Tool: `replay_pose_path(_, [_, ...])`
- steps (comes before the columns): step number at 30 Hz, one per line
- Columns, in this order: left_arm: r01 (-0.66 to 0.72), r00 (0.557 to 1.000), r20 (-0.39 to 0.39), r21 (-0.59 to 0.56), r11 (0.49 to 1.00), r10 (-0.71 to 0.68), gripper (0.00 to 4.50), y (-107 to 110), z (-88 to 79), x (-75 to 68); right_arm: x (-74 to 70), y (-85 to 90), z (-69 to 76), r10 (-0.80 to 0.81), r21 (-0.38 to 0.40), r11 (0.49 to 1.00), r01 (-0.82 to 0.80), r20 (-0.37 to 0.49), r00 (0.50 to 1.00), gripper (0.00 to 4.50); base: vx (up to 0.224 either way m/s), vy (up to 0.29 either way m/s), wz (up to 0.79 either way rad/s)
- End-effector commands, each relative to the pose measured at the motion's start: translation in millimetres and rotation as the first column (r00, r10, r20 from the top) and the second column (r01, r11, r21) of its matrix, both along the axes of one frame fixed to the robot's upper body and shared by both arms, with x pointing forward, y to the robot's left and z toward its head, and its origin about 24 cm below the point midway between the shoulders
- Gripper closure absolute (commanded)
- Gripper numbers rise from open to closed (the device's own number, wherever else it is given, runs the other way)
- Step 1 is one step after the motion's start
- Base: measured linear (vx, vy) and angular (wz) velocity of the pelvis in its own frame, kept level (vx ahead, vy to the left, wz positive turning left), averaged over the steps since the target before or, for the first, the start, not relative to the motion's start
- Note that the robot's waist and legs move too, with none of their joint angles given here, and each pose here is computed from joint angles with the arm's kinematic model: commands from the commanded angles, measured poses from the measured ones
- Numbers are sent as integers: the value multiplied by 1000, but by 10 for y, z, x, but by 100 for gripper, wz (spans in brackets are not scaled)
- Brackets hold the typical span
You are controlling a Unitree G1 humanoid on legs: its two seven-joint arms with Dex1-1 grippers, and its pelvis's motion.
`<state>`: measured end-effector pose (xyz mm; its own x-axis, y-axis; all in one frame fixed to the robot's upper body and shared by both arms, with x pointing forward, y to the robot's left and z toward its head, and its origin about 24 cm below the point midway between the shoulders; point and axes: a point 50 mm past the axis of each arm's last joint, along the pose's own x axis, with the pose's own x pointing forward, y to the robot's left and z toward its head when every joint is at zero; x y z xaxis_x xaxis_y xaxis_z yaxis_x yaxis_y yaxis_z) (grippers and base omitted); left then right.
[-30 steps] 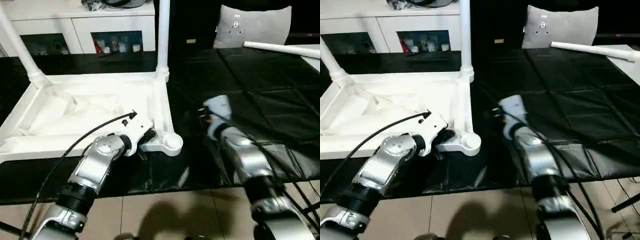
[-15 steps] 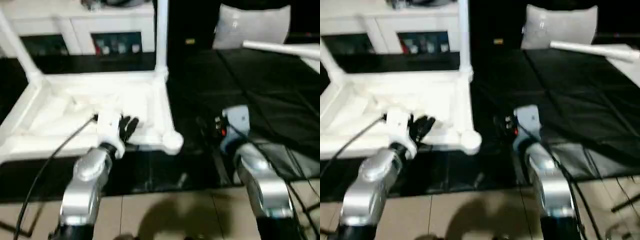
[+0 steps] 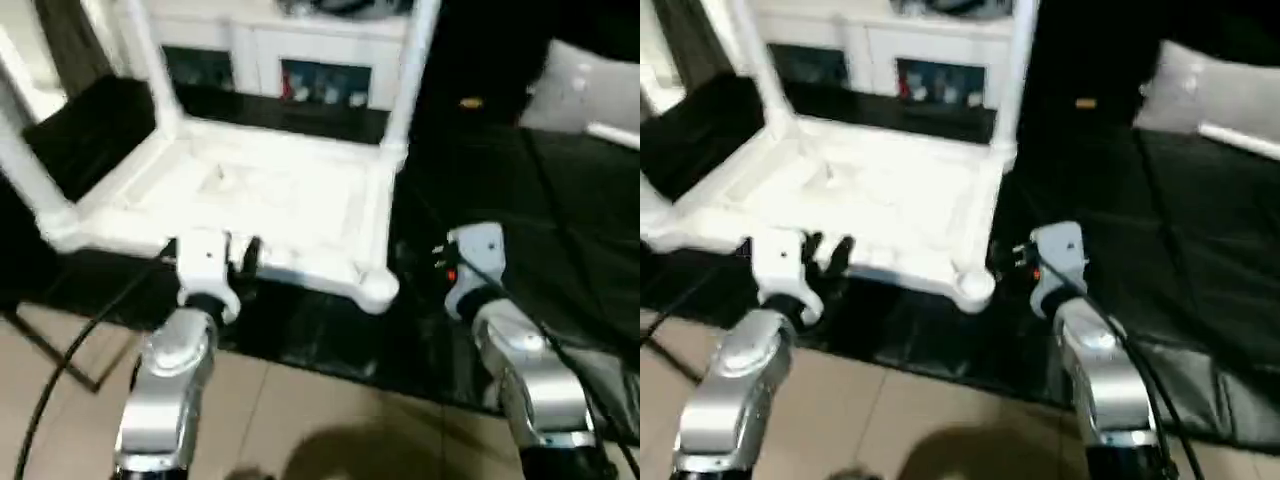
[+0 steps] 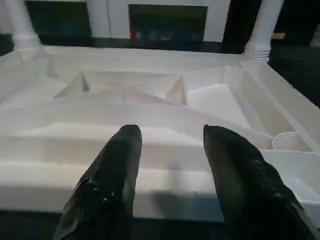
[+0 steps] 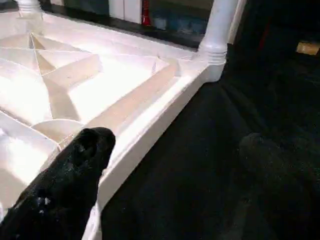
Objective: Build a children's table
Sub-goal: Move to table
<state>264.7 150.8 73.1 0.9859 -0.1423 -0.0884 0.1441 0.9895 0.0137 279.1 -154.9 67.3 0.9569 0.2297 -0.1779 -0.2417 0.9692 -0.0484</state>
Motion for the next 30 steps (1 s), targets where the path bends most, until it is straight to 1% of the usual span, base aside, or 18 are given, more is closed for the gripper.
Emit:
replay_pose_path(1, [-17,1000,0,10,1000,17,189,20,18,-12,-6,-1,-7,-2,10,1000,3,-12,1000,0,15,-141,15])
replay_pose_path(2, [-18,1000,-3,9,1000,18,189,18,19,-14,-11,29,3,35,-10,999,-35,2,999,0,15,-141,15])
replay_pose_path(4, [-18,1000,-5,8,1000,18,185,16,17,-19,-22,50,0,54,-16,998,-54,1,999,0,14,-173,4])
replay_pose_path(5, [-18,1000,-5,7,1000,18,161,15,16,-20,-24,50,-2,53,-16,998,-53,-1,999,0,7,-199,4])
replay_pose_path(6, [-19,1000,-7,7,1000,19,161,13,15,-23,-27,52,-6,58,-20,998,-58,-2,998,0,-5,-219,5])
replay_pose_path(7, [-20,1000,-7,7,1000,20,147,12,15,-24,-28,54,-10,64,-22,998,-64,-3,998,0,-28,-215,-5])
replay_pose_path(8, [-20,1000,-8,6,1000,20,146,11,15,-25,-29,55,-12,65,-23,998,-66,-4,998,0,-28,-215,-5])
replay_pose_path(11, [-19,1000,-8,7,1000,19,108,8,17,-27,-31,64,-16,81,-15,997,-81,-9,997,0,-64,-164,3])
replay_pose_path(14, [-21,1000,-8,6,1000,21,87,10,28,-28,-44,84,-20,106,-14,994,-106,-18,994,0,-65,-130,17])
replay_pose_path(15, [-21,1000,-8,7,1000,21,87,10,29,-30,-48,87,-24,106,-16,994,-106,-19,994,0,-12,-164,63])
replay_pose_path(18, [-15,1000,-6,15,1000,15,56,2,32,-23,-50,89,-32,113,-23,993,-114,-23,993,0,-75,-226,61])
replay_pose_path(22, [-11,1000,-6,19,1000,11,41,-2,34,-17,-54,81,-43,107,-36,993,-108,-26,994,0,-88,-235,57])
replay_pose_path(23, [-11,1000,-6,21,1000,11,21,-2,35,-16,-58,85,-45,109,-36,993,-110,-27,994,0,-51,-218,63])
replay_pose_path(25, [-10,1000,-7,23,1000,10,5,-1,35,-13,-61,90,-46,112,-35,993,-112,-28,993,0,-41,-199,80])
replay_pose_path(30, [-18,1000,-5,27,999,18,5,17,49,-5,-65,98,-41,107,-30,994,-108,-18,994,0,-44,-198,75])
